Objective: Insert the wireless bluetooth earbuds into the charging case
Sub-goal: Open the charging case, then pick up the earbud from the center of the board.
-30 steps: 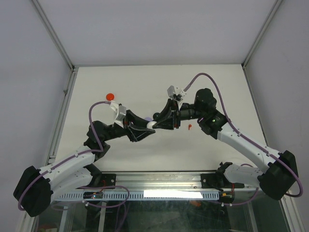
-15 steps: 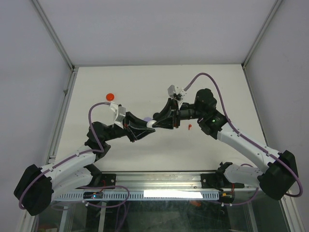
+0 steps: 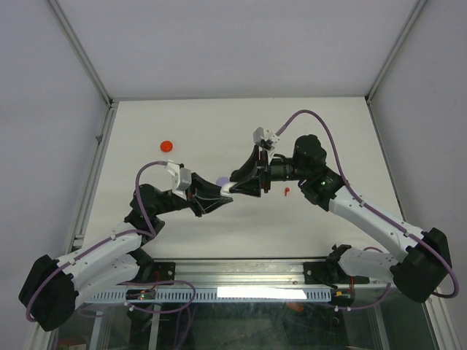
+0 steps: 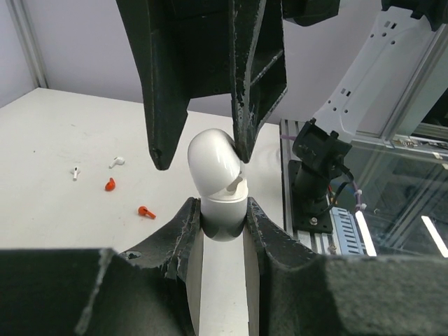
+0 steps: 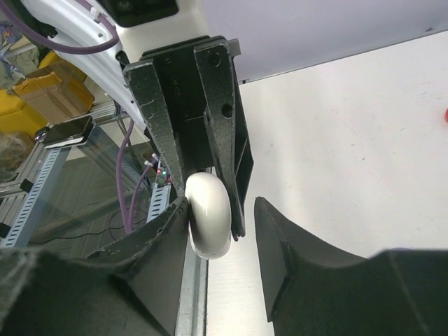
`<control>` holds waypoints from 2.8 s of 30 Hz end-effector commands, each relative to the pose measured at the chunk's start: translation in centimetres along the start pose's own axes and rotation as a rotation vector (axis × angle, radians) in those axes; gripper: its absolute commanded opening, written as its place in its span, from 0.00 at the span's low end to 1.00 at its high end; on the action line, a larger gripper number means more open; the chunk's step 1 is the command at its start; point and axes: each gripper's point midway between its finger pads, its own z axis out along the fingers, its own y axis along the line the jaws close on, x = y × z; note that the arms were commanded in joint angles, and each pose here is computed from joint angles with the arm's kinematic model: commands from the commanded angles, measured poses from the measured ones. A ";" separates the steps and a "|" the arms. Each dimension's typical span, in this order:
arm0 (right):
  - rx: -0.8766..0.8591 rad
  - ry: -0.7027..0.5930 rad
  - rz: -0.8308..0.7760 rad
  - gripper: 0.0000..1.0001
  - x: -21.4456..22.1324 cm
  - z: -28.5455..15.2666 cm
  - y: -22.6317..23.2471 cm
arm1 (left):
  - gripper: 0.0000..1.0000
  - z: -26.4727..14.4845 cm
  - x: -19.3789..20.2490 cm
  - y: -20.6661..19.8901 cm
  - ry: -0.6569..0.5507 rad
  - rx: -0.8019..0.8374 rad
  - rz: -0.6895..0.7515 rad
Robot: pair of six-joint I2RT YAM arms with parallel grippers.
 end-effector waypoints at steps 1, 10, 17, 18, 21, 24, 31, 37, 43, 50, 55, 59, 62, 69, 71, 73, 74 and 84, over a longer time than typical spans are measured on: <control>0.095 -0.064 -0.051 0.45 -2.6 -0.6 -1.2 | 0.00 -0.1 -1.1 -2.1 -0.018 0.112 0.108; 0.119 -0.044 -0.027 0.47 -2.1 -0.6 -2.0 | 0.00 -0.2 -1.5 -2.5 -0.040 0.127 0.130; 0.164 -0.031 -0.019 0.56 -2.5 -1.1 -2.4 | 0.00 -0.3 0.3 0.4 -0.005 -0.045 0.023; 0.191 -0.025 -0.018 0.58 -2.4 -1.4 -2.8 | 0.00 -0.4 0.7 0.9 0.000 -0.073 0.006; 0.322 -0.002 0.015 0.63 -1.9 -2.5 -5.3 | 0.00 -1.0 1.9 2.6 -0.006 -0.182 -0.046; 0.483 0.014 0.062 0.65 -1.3 -4.1 -8.4 | 0.00 -1.9 3.3 3.7 -0.007 -0.260 -0.076; 0.954 0.088 0.168 0.70 1.5 -10.3 -16.4 | 0.00 -3.4 5.9 6.4 0.040 -0.426 -0.119; 1.264 0.096 0.271 0.73 3.9 -16.2 -21.7 | 0.00 -3.8 6.3 7.0 0.041 -0.452 -0.132; 1.447 0.086 0.437 0.72 7.1 -21.0 -26.0 | 0.00 -3.9 6.7 7.7 0.063 -0.477 -0.143; 1.650 0.072 0.582 0.66 10.7 -25.3 -30.3 | 0.00 -4.0 6.8 8.2 0.067 -0.499 -0.157; 1.742 0.095 0.625 0.59 12.5 -26.6 -33.1 | 0.00 -4.0 6.8 8.3 0.073 -0.506 -0.164; 1.806 0.127 0.654 0.56 14.3 -27.3 -34.6 | 0.00 -4.0 6.7 8.2 0.068 -0.504 -0.171; 1.804 0.145 0.682 0.50 15.3 -27.0 -35.3 | 0.00 -4.0 6.8 8.1 0.073 -0.501 -0.175; 1.788 0.167 0.704 0.41 16.6 -26.6 -35.9 | 0.00 -4.1 7.0 8.0 0.076 -0.498 -0.178; 1.789 0.185 0.704 0.38 17.1 -26.6 -36.1 | 0.00 -4.0 7.0 8.0 0.078 -0.496 -0.180; 1.778 0.198 0.712 0.35 17.5 -26.4 -36.3 | 0.00 -4.0 7.1 8.0 0.083 -0.493 -0.186; 1.768 0.205 0.719 0.34 17.7 -26.2 -36.3 | 0.00 -3.9 7.1 7.9 0.083 -0.490 -0.188; 1.702 0.268 0.745 0.26 18.6 -25.2 -35.9 | 0.00 -3.8 7.2 7.8 0.088 -0.480 -0.196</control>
